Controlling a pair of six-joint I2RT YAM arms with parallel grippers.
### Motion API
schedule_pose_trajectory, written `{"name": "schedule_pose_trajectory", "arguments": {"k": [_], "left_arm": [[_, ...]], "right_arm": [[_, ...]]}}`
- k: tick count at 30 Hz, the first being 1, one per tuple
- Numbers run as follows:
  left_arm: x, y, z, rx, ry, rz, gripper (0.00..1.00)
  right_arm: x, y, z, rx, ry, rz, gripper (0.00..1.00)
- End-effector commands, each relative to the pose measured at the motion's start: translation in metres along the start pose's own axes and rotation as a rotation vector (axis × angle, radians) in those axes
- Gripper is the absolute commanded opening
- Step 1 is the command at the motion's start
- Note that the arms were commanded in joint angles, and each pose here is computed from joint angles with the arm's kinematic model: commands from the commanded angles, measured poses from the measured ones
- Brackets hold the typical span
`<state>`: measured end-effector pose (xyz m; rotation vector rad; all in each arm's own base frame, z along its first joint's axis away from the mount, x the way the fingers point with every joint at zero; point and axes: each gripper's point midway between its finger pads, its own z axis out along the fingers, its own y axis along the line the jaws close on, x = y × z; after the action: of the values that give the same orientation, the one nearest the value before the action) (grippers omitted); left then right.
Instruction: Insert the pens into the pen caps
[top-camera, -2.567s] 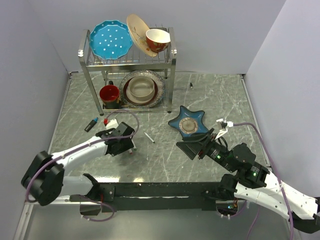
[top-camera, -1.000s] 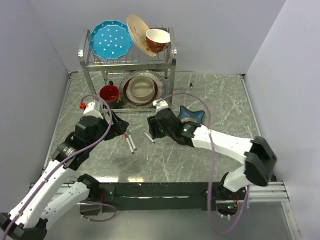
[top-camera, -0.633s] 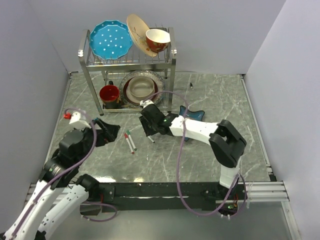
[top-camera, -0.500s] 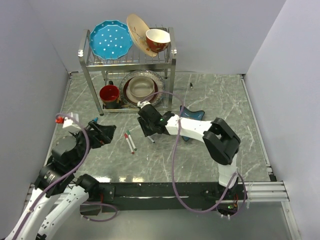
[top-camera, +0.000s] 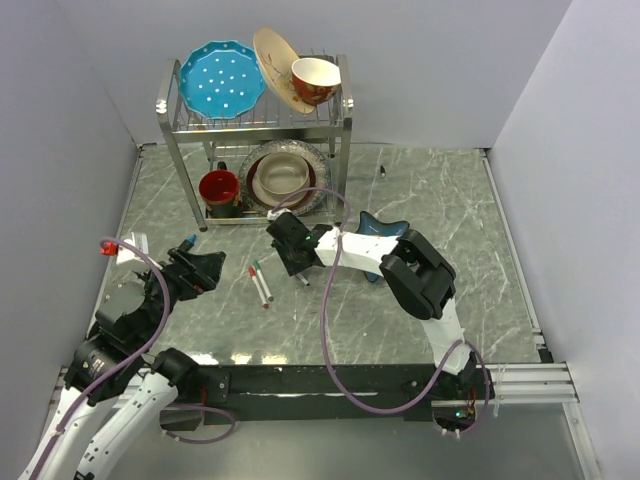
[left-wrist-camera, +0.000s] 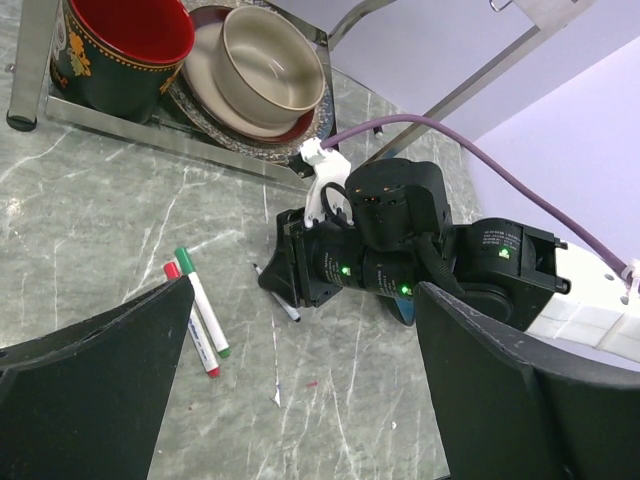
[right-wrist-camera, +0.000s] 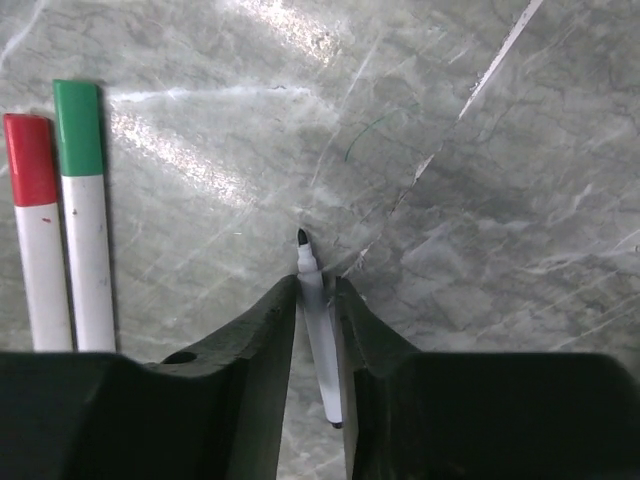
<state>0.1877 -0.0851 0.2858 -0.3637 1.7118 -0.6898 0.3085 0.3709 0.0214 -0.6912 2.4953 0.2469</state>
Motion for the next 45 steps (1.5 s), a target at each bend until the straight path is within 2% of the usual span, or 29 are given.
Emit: {"name": "schedule_pose_trajectory", "arguments": {"k": [1,5,7,16,23,28,29,31,32,34,35,38,41,45], "left_arm": [[-0.002,-0.009,0.0,0.05,-0.004,0.025,0.94],[0.002,-0.017,0.001,0.1,0.016,0.041,0.93],[0.009,-0.021,0.004,0.115,0.056,0.046,0.93],[0.043,-0.052,0.007,0.26,0.261,0.032,0.84],[0.083,-0.067,0.009,0.414,0.394,-0.038,0.83],[0.091,-0.074,0.021,0.452,0.414,-0.061,0.79],[0.092,-0.076,0.021,0.463,0.417,-0.068,0.79],[0.091,-0.087,0.021,0.521,0.422,-0.079,0.78],[0.09,-0.09,0.021,0.537,0.423,-0.092,0.77],[0.092,-0.096,0.022,0.567,0.441,-0.107,0.77],[0.088,-0.102,0.022,0.593,0.432,-0.116,0.76],[0.087,-0.114,0.021,0.656,0.445,-0.135,0.73],[0.09,-0.122,0.02,0.716,0.466,-0.144,0.7],[0.102,-0.119,0.025,0.722,0.511,-0.14,0.66]], "right_arm": [[0.003,-0.002,0.003,0.028,0.017,-0.014,0.25],[0.011,-0.009,0.005,0.067,0.028,-0.02,0.05],[0.01,-0.01,0.0,0.071,0.016,-0.009,0.0],[-0.012,-0.006,-0.053,-0.003,-0.128,0.097,0.0],[-0.046,0.003,-0.133,-0.156,-0.346,0.247,0.0],[-0.056,0.006,-0.183,-0.275,-0.482,0.364,0.0],[-0.069,0.009,-0.207,-0.334,-0.557,0.387,0.0],[-0.06,0.011,-0.214,-0.381,-0.571,0.429,0.0],[-0.073,0.017,-0.24,-0.462,-0.654,0.443,0.0],[-0.068,0.021,-0.249,-0.525,-0.681,0.469,0.0],[-0.075,0.024,-0.268,-0.586,-0.734,0.474,0.0],[-0.077,0.025,-0.288,-0.665,-0.797,0.521,0.0],[-0.074,0.034,-0.301,-0.75,-0.815,0.516,0.0],[-0.075,0.04,-0.308,-0.779,-0.818,0.519,0.0]]}}
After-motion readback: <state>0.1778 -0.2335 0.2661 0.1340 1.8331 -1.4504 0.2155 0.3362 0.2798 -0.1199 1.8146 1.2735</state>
